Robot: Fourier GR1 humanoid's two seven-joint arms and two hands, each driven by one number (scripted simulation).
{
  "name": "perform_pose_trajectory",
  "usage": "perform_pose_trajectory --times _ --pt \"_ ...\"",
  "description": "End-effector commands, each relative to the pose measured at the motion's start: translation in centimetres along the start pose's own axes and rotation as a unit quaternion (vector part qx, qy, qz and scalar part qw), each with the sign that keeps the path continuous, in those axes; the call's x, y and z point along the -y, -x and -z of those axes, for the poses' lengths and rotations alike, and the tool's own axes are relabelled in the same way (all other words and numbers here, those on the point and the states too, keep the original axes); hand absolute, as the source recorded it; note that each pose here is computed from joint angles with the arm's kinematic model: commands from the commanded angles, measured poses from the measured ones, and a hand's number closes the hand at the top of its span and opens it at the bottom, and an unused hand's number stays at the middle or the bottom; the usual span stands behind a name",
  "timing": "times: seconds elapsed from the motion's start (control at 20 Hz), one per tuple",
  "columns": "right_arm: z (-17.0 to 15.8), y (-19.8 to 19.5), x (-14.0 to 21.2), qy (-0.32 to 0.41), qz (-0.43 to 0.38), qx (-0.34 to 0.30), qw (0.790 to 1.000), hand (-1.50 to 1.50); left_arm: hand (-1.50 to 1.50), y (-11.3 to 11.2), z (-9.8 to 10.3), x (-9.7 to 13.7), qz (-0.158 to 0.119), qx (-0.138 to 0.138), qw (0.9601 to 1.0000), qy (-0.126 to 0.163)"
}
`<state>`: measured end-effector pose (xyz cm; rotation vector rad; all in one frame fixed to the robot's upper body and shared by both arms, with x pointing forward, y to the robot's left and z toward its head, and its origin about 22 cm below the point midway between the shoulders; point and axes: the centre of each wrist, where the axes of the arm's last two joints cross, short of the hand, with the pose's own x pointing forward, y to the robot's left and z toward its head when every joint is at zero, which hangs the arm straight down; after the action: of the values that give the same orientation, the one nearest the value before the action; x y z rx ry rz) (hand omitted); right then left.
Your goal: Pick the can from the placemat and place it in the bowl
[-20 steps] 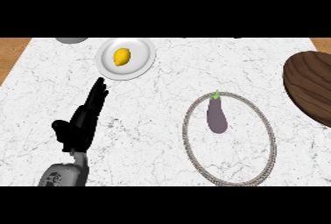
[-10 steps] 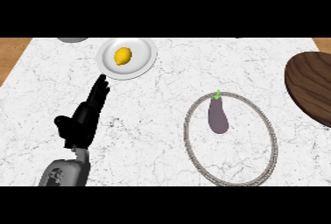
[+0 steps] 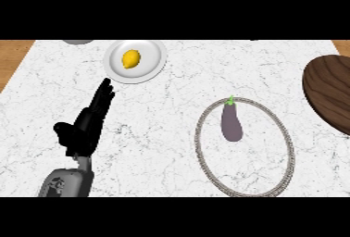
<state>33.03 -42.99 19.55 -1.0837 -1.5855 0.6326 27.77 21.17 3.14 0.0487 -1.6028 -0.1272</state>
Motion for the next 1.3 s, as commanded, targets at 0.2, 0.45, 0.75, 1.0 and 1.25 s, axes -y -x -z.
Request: perform_pose_trajectory --times 0.2,0.45,0.75,1.0,1.25 --pt "1.0 6.7 -3.1 -0.013 -0.034 -0.031 0.999 1.50 0.00 -0.8 0.2 1.0 0.002 0.009 1.0000 0.002" --pt "0.2 9.0 -3.9 -0.083 0.038 -0.087 0.992 1.50 0.00 0.0 -0.1 0.2 0.001 0.001 1.0000 -0.001" --pt "-1.0 11.2 -3.1 -0.130 0.113 -0.045 0.984 -1.50 0.00 1.2 -0.5 0.3 -0.005 0.003 0.9999 0.010" --pt "-0.4 10.5 -4.9 -0.064 0.198 0.001 0.978 -1.50 0.00 -0.2 0.6 0.0 0.001 0.008 1.0000 0.001" --pt "-0.3 11.3 -1.9 0.000 0.238 0.000 0.971 -1.50 0.00 0.8 0.1 0.4 -0.003 -0.007 1.0000 0.002"
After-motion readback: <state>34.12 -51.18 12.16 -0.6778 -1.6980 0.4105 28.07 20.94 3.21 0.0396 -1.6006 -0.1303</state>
